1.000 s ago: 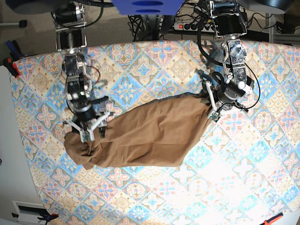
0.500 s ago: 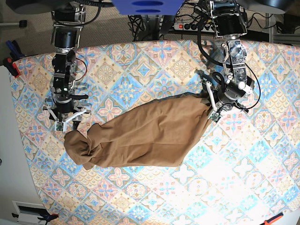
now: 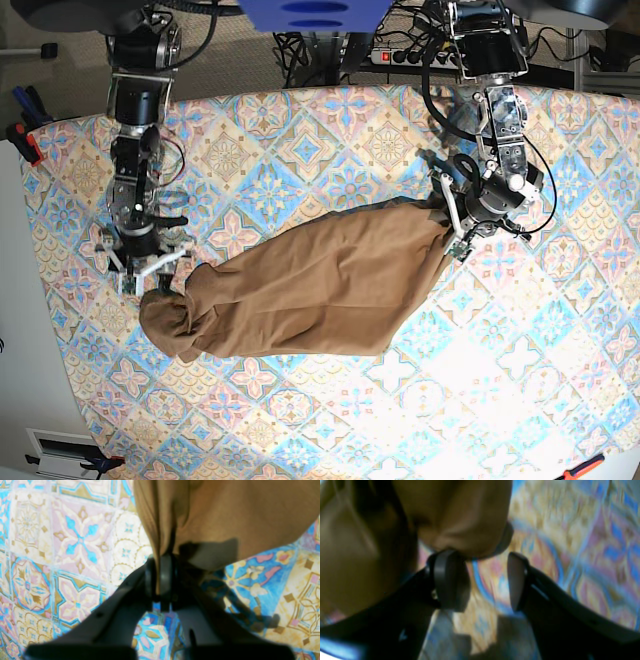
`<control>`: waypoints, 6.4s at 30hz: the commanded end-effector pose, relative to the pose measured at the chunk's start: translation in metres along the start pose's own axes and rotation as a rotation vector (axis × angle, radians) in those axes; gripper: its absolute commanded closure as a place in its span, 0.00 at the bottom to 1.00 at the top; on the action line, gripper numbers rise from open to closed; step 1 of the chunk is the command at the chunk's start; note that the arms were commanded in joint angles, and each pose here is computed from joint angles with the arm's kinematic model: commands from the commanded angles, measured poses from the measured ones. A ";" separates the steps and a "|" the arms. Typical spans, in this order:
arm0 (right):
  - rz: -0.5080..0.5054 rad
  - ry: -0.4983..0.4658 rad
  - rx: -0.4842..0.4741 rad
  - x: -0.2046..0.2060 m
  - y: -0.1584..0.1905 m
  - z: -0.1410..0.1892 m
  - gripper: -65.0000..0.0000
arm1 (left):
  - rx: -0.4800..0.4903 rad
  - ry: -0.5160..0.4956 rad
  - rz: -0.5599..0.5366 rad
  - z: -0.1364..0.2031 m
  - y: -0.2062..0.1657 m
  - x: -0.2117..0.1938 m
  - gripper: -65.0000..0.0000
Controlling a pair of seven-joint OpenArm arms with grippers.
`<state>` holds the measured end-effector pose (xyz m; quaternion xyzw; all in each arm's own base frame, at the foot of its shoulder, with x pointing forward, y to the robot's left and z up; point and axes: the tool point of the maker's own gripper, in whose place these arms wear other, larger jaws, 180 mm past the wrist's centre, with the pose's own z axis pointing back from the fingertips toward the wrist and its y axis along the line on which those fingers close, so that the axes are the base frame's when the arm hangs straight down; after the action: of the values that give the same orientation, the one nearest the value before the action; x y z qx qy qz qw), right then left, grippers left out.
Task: Layout the t-shirt on the table in an organized manner, then fold the t-shirt properly
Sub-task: 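Hold the shirt with the left gripper while the right gripper regrasps, then lift the shirt with both grippers and swing it to shake it out, then lay the shirt flat, dragging both grippers toward the robot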
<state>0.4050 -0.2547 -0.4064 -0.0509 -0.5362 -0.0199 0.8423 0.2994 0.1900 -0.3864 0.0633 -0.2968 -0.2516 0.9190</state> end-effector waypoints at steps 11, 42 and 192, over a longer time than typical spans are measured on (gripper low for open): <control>0.000 -0.102 -0.012 0.046 -0.006 -0.011 0.53 | 0.018 -0.036 0.000 0.003 0.007 0.011 1.00; 0.109 -0.132 0.140 0.069 0.058 -0.037 0.53 | -0.034 0.038 0.026 -0.014 -0.004 -0.013 1.00; -0.142 0.000 -0.165 0.003 -0.037 0.075 1.00 | 0.129 0.192 -0.210 0.006 0.030 -0.035 1.00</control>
<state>0.3287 -0.2778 -0.3863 -0.0751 -0.5116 -0.1254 0.8467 0.2777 0.2283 -0.4015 0.1642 -0.2052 -0.3215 0.9097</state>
